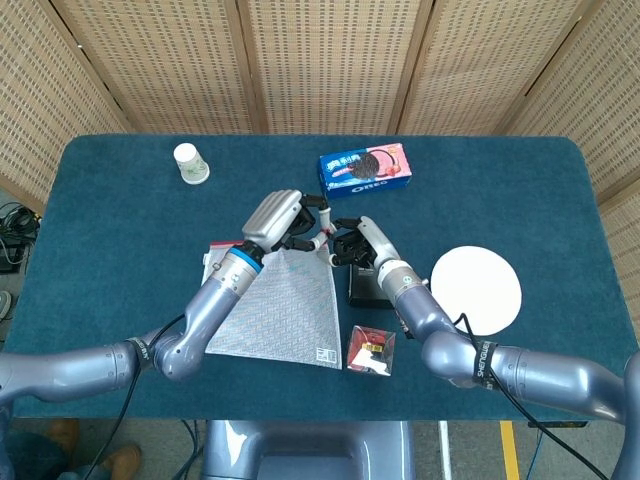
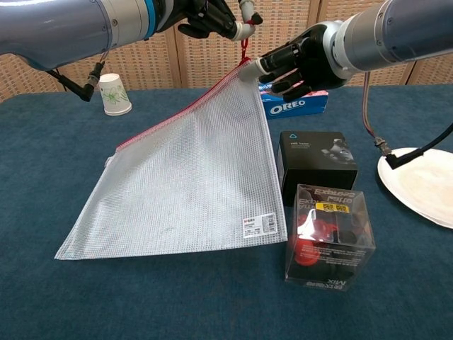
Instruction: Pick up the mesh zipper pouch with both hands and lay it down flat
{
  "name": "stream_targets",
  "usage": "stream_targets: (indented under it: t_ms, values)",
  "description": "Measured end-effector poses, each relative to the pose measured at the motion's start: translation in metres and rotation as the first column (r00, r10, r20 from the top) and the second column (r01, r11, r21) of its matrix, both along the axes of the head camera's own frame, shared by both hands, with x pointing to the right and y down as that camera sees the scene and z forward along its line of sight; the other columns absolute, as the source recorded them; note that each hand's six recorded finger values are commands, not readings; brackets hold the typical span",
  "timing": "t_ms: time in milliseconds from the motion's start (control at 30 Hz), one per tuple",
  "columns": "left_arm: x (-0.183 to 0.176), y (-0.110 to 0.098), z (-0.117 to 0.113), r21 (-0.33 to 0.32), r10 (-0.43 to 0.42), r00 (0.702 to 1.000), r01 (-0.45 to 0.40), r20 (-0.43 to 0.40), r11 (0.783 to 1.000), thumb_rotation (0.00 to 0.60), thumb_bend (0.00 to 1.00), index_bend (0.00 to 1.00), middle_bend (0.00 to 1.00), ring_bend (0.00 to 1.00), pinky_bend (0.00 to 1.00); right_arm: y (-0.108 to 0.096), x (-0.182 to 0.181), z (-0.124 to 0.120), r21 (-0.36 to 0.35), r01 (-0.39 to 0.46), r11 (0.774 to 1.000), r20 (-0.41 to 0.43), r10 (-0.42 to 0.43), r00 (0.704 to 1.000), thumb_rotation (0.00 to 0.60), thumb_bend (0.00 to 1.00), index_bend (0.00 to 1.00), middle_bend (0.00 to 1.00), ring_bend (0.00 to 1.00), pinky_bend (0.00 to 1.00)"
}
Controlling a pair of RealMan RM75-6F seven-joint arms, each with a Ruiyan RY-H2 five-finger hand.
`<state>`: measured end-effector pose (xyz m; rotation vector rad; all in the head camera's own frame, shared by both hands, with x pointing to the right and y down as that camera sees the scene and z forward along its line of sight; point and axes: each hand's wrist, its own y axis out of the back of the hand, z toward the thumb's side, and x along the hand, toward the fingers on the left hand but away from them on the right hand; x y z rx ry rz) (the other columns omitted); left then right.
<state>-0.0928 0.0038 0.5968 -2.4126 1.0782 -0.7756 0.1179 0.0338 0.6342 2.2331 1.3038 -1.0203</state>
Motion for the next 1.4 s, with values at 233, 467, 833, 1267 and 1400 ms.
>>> stream_targets:
  t_ms: [233, 467, 833, 1267, 1400]
  values:
    - [-0.001, 0.0, 0.0, -0.001, -0.003, 1.0, 0.003, -0.005, 1.0, 0.6, 0.72, 0.68, 1.0, 0.99, 1.0, 0.001, 0.0, 0.0, 0.002, 0.0, 1.0, -0.006, 0.0, 1.0, 0.6, 0.5, 0.55, 0.88, 0.86, 1.0]
    - [-0.002, 0.001, 0.001, -0.012, -0.004, 1.0, 0.003, -0.012, 1.0, 0.6, 0.72, 0.68, 1.0, 0.99, 1.0, 0.003, 0.001, 0.001, 0.0, -0.002, 1.0, -0.008, 0.002, 1.0, 0.6, 0.64, 0.58, 0.88, 0.86, 1.0]
    - [-0.004, 0.0, 0.004, -0.019, -0.011, 1.0, 0.011, -0.011, 1.0, 0.6, 0.76, 0.74, 1.0, 0.99, 1.0, 0.005, 0.001, 0.002, 0.0, 0.005, 1.0, -0.004, -0.005, 1.0, 0.6, 0.83, 0.7, 0.91, 0.87, 1.0]
    - [-0.007, -0.002, 0.01, -0.012, -0.022, 1.0, 0.022, 0.016, 1.0, 0.6, 0.9, 0.9, 1.0, 0.99, 1.0, 0.007, 0.003, -0.004, 0.026, -0.002, 1.0, 0.027, 0.001, 1.0, 0.6, 0.83, 0.71, 0.91, 0.87, 1.0]
    - [-0.007, -0.001, 0.011, -0.006, -0.025, 0.999, 0.025, 0.019, 1.0, 0.6, 0.97, 0.9, 1.0, 0.99, 1.0, 0.005, 0.003, -0.008, 0.032, -0.014, 0.999, 0.049, 0.012, 0.999, 0.6, 0.83, 0.72, 0.91, 0.87, 1.0]
